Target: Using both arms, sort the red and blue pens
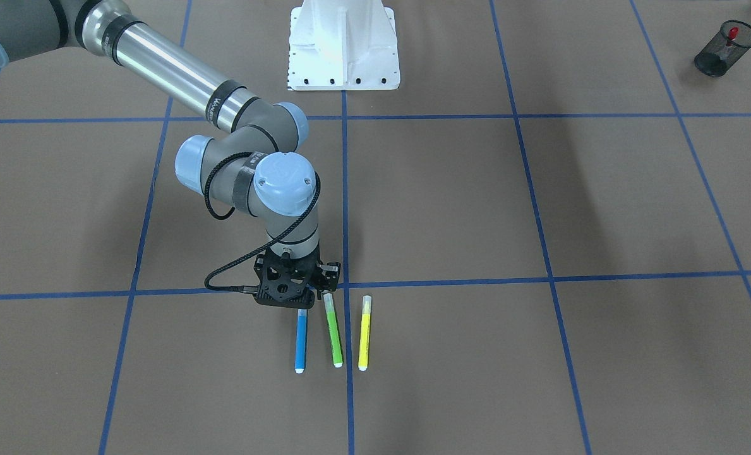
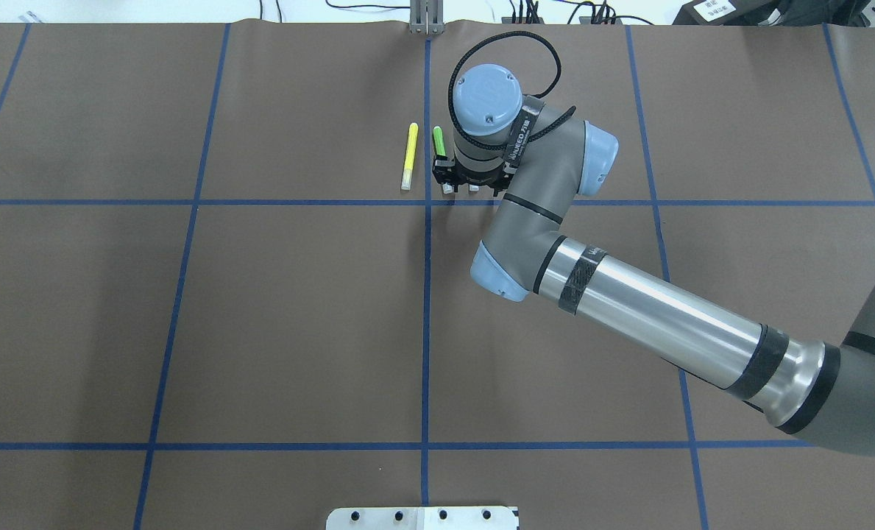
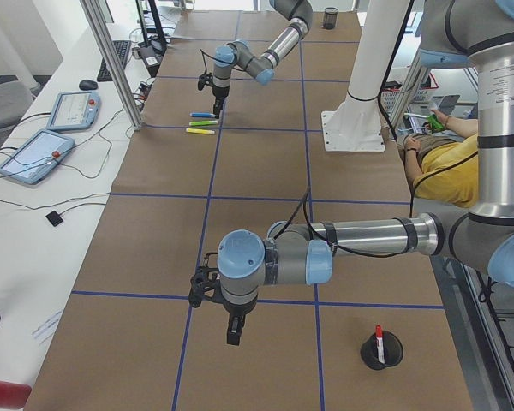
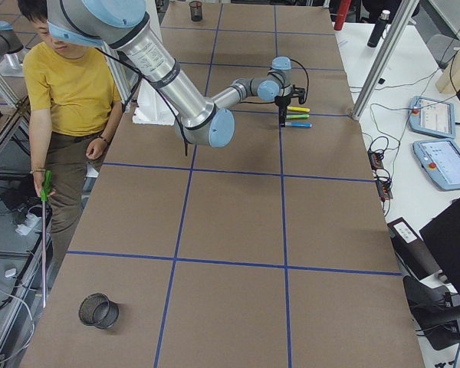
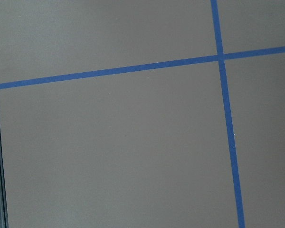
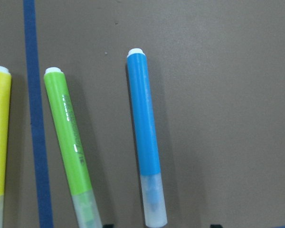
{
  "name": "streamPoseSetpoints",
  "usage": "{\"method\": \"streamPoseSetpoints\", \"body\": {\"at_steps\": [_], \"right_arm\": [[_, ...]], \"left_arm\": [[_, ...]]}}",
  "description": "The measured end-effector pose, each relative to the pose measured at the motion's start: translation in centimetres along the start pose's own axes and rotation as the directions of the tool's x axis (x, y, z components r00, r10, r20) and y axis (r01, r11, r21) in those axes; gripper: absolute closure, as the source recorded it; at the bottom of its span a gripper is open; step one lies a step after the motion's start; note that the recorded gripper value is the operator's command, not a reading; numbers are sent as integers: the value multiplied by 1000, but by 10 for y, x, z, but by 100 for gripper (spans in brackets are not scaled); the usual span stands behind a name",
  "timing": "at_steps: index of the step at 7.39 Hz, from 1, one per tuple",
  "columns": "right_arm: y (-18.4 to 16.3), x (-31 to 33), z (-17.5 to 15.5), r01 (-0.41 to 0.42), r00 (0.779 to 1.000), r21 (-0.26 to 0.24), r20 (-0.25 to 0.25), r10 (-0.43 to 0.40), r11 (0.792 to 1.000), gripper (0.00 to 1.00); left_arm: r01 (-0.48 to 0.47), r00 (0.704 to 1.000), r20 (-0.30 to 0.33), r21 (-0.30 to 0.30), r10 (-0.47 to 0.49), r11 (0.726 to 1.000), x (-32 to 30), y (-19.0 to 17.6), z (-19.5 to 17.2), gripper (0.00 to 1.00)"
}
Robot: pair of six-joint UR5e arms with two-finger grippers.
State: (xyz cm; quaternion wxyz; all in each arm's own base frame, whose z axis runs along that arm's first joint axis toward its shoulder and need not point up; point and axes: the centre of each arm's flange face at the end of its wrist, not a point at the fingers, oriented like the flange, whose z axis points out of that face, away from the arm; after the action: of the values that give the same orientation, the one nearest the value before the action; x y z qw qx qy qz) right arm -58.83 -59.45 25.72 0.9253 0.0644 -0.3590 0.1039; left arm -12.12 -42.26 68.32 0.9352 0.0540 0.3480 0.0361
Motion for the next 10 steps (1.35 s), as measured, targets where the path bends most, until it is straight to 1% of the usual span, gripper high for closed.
{"method": "streamPoseSetpoints", "body": {"at_steps": [1, 2, 6, 7, 8, 9, 10], "right_arm": [[0, 0, 0, 2, 1000, 3, 0, -2, 1000, 38], [-1, 0, 1, 4, 1000, 6, 1, -4, 1000, 41], [-2, 0, 2, 7, 1000, 12, 7, -7, 1000, 42], [-3, 1, 9, 9, 1000, 16, 17, -10, 1000, 42], [-5, 3, 16, 11, 1000, 21, 26, -12, 1000, 44], [-6, 1, 17, 10, 999, 25, 32, -11, 1000, 50], [-7, -3, 16, 7, 999, 26, 35, -8, 1000, 65]], "left_arm": [[-1, 1000, 1, 1, 1, 1000, 0, 0, 0, 0], [-1, 1000, 1, 1, 1, 1000, 0, 0, 0, 0], [-3, 1000, 0, 2, 3, 1000, 0, -1, -1, 0], [-2, 1000, 0, 2, 2, 1000, 0, -1, -1, 0], [-3, 1000, 0, 2, 3, 1000, 1, -1, -1, 0], [-3, 1000, 0, 1, 3, 1000, 1, -1, 0, 0], [-4, 1000, 0, 1, 4, 1000, 1, -1, 0, 0]]}}
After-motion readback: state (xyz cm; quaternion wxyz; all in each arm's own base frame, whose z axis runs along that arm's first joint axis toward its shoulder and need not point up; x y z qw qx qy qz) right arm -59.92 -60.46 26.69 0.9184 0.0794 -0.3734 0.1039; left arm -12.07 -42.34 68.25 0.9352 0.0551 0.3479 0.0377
